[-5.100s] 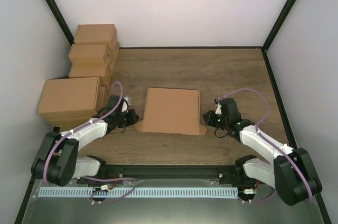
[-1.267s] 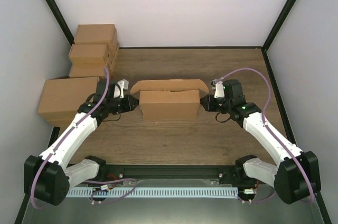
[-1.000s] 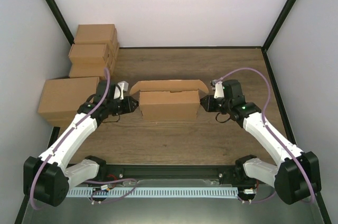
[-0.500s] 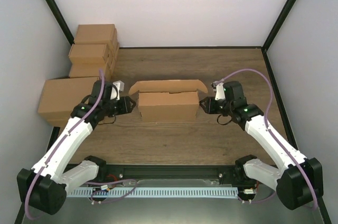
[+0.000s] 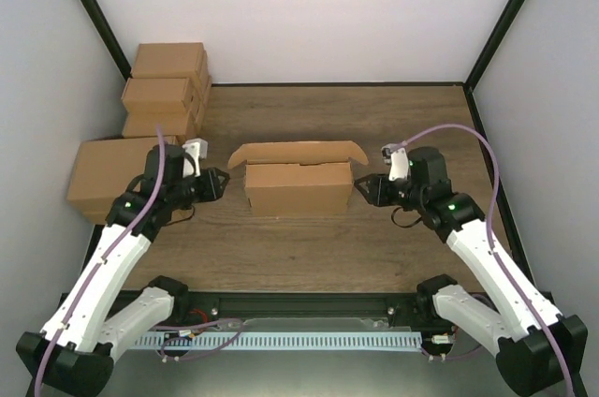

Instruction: Fold the paper box

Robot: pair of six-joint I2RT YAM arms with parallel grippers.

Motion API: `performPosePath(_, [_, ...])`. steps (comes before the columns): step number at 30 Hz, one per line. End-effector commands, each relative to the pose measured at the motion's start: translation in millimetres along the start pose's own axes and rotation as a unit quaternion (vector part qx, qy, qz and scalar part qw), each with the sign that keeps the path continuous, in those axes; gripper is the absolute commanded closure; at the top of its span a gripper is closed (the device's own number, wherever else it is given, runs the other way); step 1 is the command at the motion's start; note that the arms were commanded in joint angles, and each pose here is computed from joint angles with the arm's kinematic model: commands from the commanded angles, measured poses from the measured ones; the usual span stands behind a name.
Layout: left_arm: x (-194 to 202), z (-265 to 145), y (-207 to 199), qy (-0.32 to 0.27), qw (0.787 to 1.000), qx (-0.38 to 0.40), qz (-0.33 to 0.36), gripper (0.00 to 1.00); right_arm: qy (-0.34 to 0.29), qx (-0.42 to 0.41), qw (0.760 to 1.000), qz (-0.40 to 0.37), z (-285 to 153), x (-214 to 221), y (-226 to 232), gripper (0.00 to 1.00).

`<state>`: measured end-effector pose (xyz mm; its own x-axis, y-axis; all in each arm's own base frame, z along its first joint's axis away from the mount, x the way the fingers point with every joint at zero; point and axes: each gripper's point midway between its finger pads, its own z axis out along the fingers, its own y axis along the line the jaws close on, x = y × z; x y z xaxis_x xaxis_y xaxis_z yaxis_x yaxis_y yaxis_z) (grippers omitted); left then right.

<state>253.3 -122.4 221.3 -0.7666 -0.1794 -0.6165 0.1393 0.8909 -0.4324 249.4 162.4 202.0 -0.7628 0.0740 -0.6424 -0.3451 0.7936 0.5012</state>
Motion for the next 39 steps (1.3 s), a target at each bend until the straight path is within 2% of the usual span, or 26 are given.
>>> performPosePath(1, [-25, -27, -24, -0.054, 0.997, 0.04, 0.034, 0.63, -0.026, -0.074, 0.996, -0.047, -28, -22, 44, 0.6])
performPosePath(5, [-36, -28, -36, -0.06, 0.995, 0.06, 0.061, 0.53, -0.038, -0.154, 0.984, -0.076, -44, -33, 81, 0.63])
performPosePath(8, [-40, -23, -39, -0.056, 0.993, 0.063, 0.085, 0.44, -0.042, -0.18, 0.979, -0.088, -40, -37, 97, 0.67])
performPosePath(13, [-50, -15, -39, -0.063, 0.987, 0.054, 0.135, 0.34, -0.022, -0.183, 0.976, -0.118, -4, -30, 128, 0.8])
performPosePath(15, [-51, -8, -38, -0.062, 0.985, 0.05, 0.151, 0.29, -0.022, -0.173, 0.976, -0.13, 12, -31, 136, 0.88])
performPosePath(18, [-53, 3, -29, -0.06, 0.986, 0.028, 0.151, 0.28, -0.039, -0.142, 0.978, -0.146, 33, -41, 139, 0.99])
performPosePath(21, [-55, 12, -24, -0.056, 0.987, 0.015, 0.149, 0.28, -0.042, -0.12, 0.978, -0.165, 53, -45, 141, 0.99])
performPosePath(30, [-58, 31, -19, -0.028, 0.988, 0.0, 0.155, 0.4, -0.02, -0.074, 0.978, -0.193, 92, -41, 129, 0.99])
performPosePath(39, [-59, 41, -19, -0.001, 0.987, -0.005, 0.161, 0.62, -0.004, -0.041, 0.98, -0.192, 108, -29, 111, 0.99])
